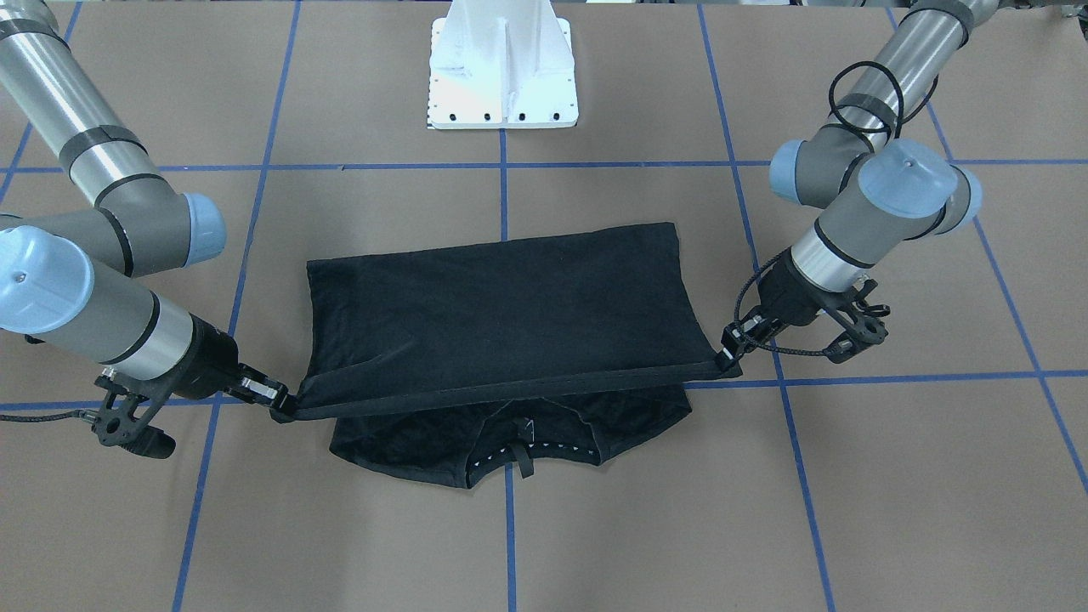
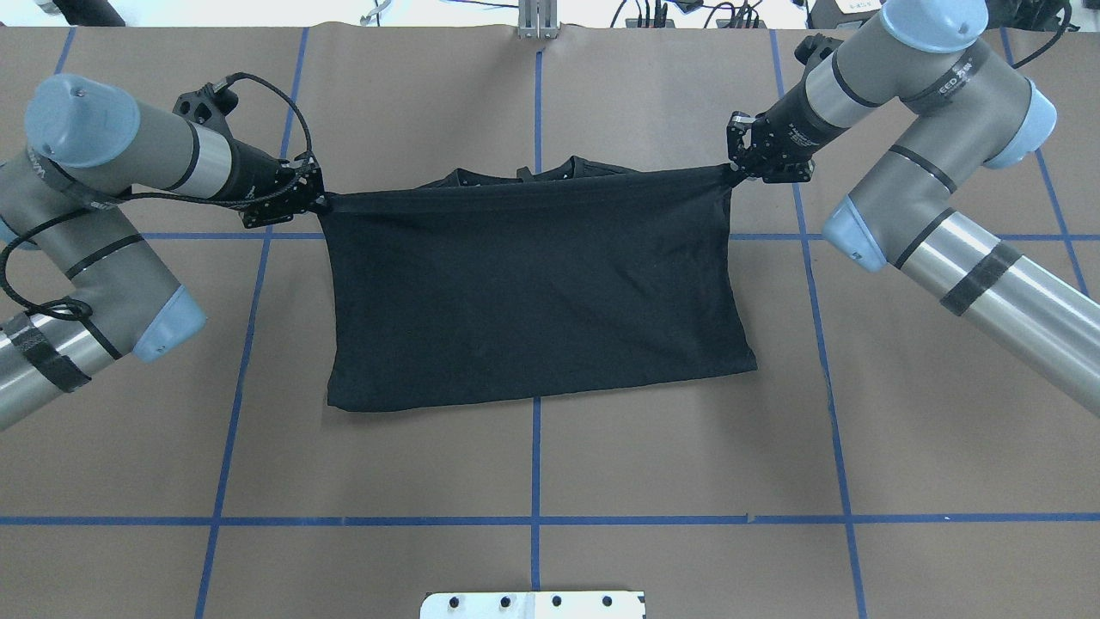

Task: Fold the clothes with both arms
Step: 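Lower both hem corners onto the shirt near the collar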

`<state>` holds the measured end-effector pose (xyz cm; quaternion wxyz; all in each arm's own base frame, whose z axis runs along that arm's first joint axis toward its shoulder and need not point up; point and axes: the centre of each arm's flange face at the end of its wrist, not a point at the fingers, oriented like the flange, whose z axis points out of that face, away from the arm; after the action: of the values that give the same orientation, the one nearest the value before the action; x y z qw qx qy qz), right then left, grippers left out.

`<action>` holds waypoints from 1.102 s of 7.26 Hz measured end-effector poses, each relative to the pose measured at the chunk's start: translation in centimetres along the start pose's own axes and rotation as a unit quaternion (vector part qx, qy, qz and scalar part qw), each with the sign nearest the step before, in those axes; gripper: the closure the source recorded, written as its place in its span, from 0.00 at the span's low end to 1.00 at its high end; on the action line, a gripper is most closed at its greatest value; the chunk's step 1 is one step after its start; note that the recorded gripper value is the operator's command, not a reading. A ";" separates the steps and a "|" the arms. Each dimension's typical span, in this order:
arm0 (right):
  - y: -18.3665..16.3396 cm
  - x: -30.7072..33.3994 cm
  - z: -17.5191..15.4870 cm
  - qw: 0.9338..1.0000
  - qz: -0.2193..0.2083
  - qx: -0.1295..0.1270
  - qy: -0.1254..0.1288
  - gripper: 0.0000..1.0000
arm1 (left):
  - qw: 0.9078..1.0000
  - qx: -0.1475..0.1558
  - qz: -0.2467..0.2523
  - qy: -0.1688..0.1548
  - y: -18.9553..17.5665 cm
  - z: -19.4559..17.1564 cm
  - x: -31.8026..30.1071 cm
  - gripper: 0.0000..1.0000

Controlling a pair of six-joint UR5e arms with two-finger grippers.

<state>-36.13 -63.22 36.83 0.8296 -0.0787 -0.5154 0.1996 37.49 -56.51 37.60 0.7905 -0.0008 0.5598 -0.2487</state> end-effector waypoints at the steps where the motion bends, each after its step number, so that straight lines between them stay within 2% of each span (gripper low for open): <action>1: 0.1 -0.6 -0.1 1.000 -0.002 0.000 -0.002 1.00 | 1.000 -0.001 0.001 0.005 0.2 -0.1 0.7 1.00; 5: 0.6 -1.6 -0.1 1.000 -0.008 -0.002 -0.007 1.00 | 1.000 -0.002 0.002 0.008 0.3 -0.1 1.3 1.00; 6: 0.7 -1.8 -0.2 1.000 -0.010 -0.002 -0.008 0.88 | 1.000 -0.002 0.002 0.008 0.3 -0.1 1.3 1.00; 7: 0.7 -1.9 -0.2 1.000 -0.011 -0.003 -0.009 0.30 | 1.000 -0.002 0.003 0.008 0.3 -0.1 1.4 0.47; 8: 0.8 -2.0 -0.2 1.000 -0.012 -0.003 -0.009 0.02 | 1.000 -0.003 0.005 0.009 0.3 -0.2 1.5 0.32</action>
<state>-36.92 -63.33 34.84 0.8269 -0.0736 -0.5244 0.1890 37.86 -56.76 36.14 0.7866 0.0023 0.5677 -0.2429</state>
